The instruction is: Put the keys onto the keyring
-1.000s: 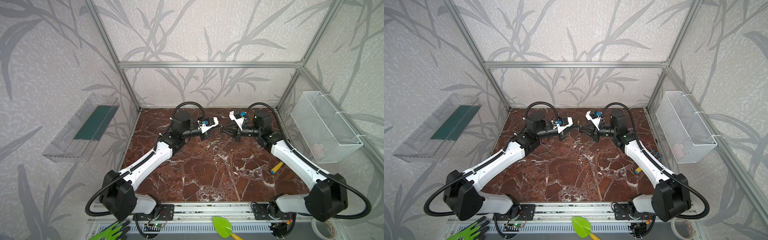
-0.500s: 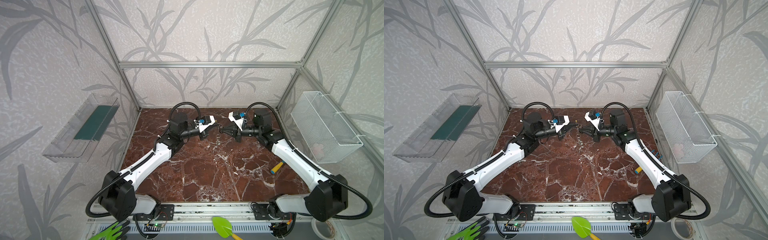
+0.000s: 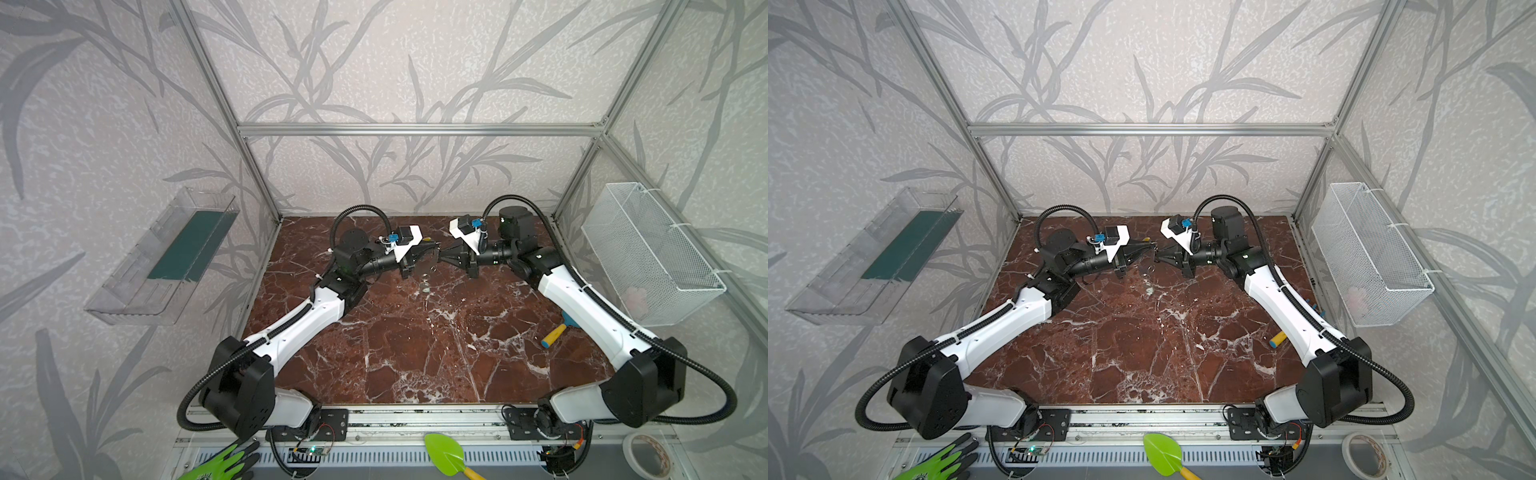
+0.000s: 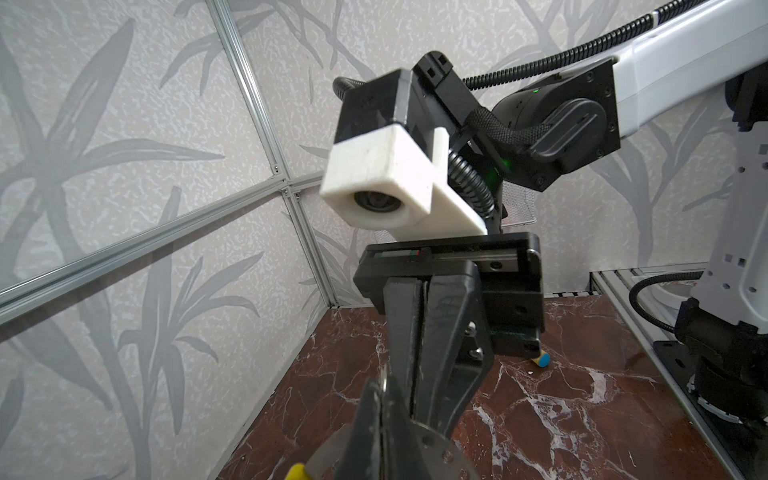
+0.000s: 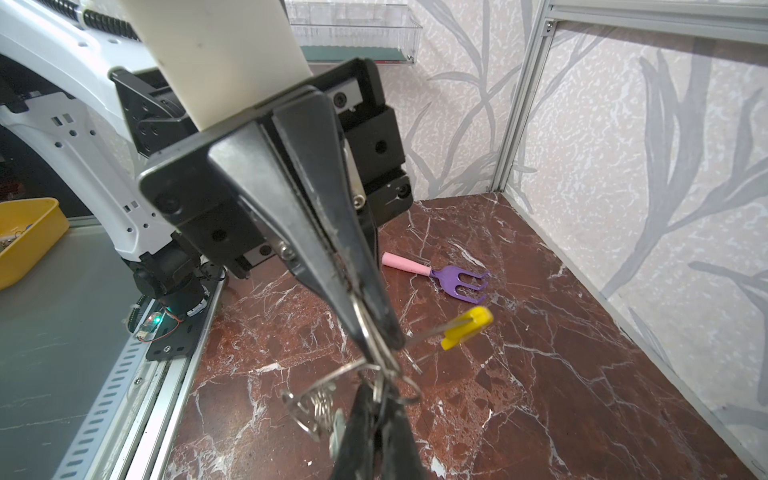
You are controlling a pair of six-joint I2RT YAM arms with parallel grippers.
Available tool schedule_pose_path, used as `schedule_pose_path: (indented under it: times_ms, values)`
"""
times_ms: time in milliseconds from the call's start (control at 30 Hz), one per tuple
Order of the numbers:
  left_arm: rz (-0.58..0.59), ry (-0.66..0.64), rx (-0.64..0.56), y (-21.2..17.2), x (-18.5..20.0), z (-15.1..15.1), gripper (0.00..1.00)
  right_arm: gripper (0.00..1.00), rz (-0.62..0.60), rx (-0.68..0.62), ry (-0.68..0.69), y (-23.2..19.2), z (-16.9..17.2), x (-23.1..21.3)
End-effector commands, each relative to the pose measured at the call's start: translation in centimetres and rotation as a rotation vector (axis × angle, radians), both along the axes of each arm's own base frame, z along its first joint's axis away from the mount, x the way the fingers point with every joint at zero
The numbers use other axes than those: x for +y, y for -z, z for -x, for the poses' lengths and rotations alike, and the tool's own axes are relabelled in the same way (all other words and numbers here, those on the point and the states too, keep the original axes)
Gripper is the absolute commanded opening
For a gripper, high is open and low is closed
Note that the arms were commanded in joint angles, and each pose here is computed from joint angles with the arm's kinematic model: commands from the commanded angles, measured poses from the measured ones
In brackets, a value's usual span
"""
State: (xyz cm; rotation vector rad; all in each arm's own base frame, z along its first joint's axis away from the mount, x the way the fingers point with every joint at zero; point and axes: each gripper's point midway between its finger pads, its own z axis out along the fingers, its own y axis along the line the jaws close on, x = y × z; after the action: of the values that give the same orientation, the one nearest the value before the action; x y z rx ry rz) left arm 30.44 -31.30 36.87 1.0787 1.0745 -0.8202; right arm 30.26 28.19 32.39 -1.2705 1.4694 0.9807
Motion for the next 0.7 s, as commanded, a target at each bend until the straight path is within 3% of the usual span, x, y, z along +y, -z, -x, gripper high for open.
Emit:
schedule_pose_path:
  times_ms: [0, 33, 133, 233, 433, 667]
  values:
    - [0.072, 0.006, -0.087, -2.9, 0.4, 0.7, 0.00, 0.17, 0.044, 0.025, 0.029, 1.5, 0.2, -0.2]
    - [0.063, 0.005, -0.085, -2.8, 0.4, 0.7, 0.00, 0.24, 0.048, -0.005, 0.078, 1.6, -0.3, -0.8]
    - [0.015, -0.005, -0.079, -1.9, 0.5, 0.6, 0.00, 0.33, 0.001, -0.100, 0.192, 0.5, -1.2, -2.6]
    - [-0.027, -0.004, -0.070, -1.1, 0.4, 0.6, 0.00, 0.33, -0.047, -0.173, 0.225, -1.1, -1.1, -3.6]
    - [-0.053, 0.024, -0.057, -0.6, 0.2, 1.0, 0.00, 0.33, -0.143, -0.299, 0.159, -4.0, 0.8, -3.4]
    - [-0.060, 0.066, -0.049, -0.6, -0.1, 1.5, 0.00, 0.29, -0.176, -0.245, 0.038, -4.8, 1.3, -2.2]
